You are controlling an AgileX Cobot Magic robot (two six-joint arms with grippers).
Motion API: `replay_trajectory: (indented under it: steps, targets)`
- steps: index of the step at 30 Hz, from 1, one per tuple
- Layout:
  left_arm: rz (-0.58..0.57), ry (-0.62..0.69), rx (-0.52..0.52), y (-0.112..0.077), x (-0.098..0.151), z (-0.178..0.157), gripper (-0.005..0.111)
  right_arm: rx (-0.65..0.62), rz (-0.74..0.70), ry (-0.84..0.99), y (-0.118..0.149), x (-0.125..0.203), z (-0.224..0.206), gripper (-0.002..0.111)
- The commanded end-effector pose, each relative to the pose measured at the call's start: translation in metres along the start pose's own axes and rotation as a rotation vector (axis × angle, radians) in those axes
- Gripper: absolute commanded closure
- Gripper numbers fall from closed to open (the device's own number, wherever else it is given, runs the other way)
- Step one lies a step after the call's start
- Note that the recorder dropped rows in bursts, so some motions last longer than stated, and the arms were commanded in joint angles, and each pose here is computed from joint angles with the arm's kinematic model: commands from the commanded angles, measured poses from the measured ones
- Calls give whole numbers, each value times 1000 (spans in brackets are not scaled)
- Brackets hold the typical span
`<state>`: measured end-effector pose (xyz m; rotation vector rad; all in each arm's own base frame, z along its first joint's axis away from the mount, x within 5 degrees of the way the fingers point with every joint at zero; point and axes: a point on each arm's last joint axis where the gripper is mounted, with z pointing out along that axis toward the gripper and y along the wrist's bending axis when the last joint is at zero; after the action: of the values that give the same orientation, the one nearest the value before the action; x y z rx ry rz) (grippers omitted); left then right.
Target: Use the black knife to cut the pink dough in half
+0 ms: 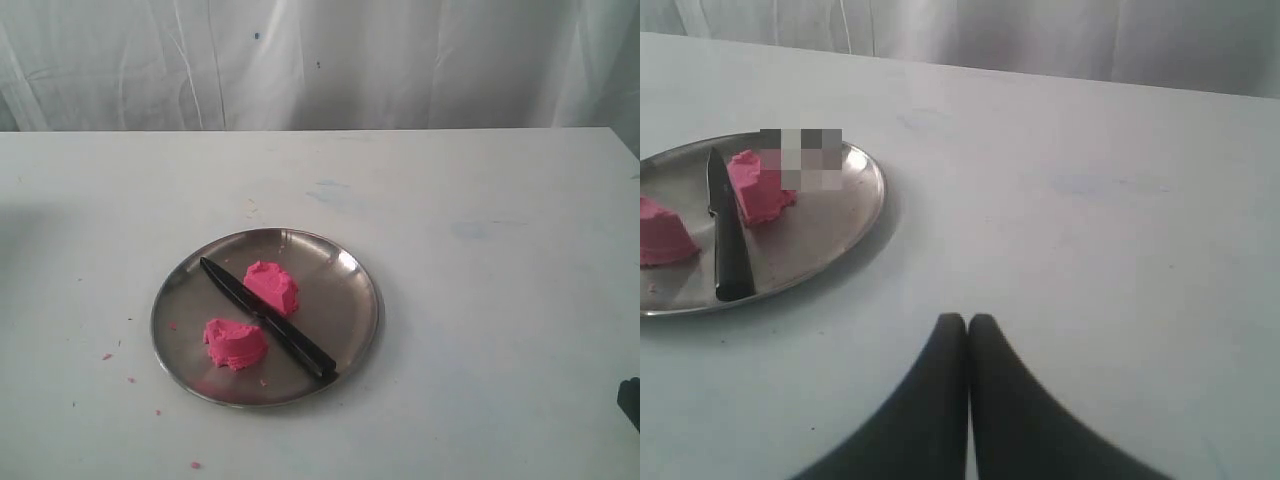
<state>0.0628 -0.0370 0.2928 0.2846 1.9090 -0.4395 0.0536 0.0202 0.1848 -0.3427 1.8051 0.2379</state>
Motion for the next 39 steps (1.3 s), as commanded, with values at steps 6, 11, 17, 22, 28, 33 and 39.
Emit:
replay_trajectory:
  steps: [6, 11, 17, 22, 28, 33, 39]
  targets:
    - [-20, -7, 10, -1, 1, -1, 107, 8, -16, -3, -1, 1, 0, 108]
    - [18, -19, -37, 5, 5, 2, 107, 9, -19, -3, -1, 1, 0, 108]
    - [123, -237, -185, 20, 24, 2, 107, 9, -19, -3, -1, 1, 0, 108]
    - [33, -218, -205, 28, 58, 10, 107, 9, -19, -3, -1, 1, 0, 108]
    - [-38, -145, -210, 34, 91, 21, 107, 9, -19, -3, -1, 1, 0, 108]
    - [-53, -123, -215, 37, 108, 24, 107, 9, -19, -3, -1, 1, 0, 108]
    - [28, -81, -231, 37, 113, 22, 107, 9, -19, -3, -1, 1, 0, 108]
